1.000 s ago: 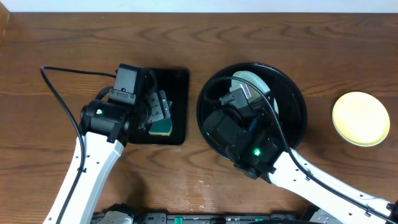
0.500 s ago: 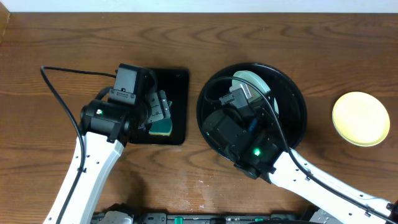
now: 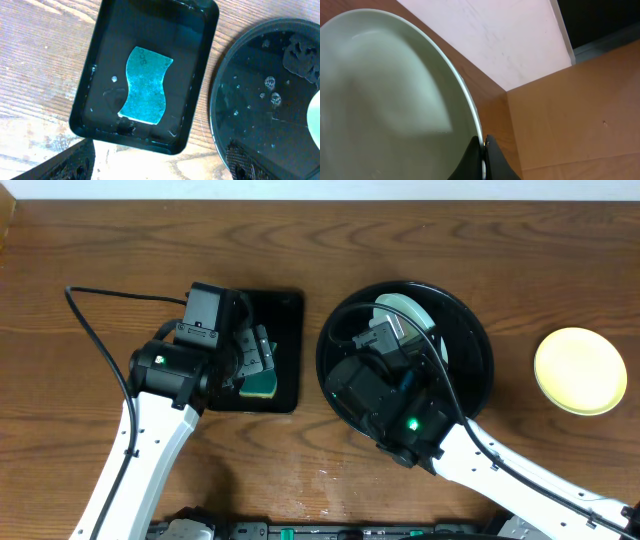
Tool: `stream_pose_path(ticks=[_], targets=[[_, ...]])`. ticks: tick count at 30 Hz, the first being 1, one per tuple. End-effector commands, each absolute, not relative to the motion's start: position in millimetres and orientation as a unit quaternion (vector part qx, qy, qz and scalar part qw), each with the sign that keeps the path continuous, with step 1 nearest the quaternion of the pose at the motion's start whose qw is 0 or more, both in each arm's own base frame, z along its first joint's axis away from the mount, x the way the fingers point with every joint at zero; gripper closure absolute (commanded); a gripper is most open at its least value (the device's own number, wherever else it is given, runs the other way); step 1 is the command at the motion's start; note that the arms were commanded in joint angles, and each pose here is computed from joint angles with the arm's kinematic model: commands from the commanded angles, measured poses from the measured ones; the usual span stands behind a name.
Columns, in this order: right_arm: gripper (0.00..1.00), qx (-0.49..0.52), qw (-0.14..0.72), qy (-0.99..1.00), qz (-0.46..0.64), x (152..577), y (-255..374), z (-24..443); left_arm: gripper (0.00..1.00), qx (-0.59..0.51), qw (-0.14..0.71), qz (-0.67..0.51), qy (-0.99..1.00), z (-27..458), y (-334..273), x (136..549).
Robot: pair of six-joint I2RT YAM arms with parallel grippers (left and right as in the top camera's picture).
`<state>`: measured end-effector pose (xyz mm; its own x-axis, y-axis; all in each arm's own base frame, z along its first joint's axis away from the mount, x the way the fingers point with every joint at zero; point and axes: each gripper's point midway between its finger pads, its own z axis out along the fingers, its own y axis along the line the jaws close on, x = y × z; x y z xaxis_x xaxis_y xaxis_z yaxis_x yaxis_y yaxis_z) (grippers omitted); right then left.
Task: Clean dirty plates on tray and stack at the side
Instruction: 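Tilt the pale green plate over the round tray with right gripper, then carry the pale green plate right and stack it on the plates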
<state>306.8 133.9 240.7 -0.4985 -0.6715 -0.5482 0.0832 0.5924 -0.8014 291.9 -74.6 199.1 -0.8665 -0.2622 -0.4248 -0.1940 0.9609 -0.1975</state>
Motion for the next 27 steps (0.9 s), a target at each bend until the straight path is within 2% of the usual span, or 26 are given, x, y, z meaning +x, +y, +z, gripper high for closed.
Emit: stream_pose_path(ticks=[1,22,24,27], targets=[[0.99,-0.178,0.477,0.754,-0.415,304,131,255,0.16,-0.115,0.238,-0.075,0.962,206,-74,295],[0.99,-0.175,0.480,0.756,-0.410,304,133,255,0.15,-0.115,0.238,-0.075,0.962,206,-74,295],[0.99,-0.183,0.478,0.767,-0.386,306,138,248,0.16,-0.115,0.238,-0.075,0.962,206,-74,295],[0.99,-0.176,0.464,0.816,-0.295,312,151,219,0.15,-0.115,0.238,-0.075,0.962,206,-74,295]])
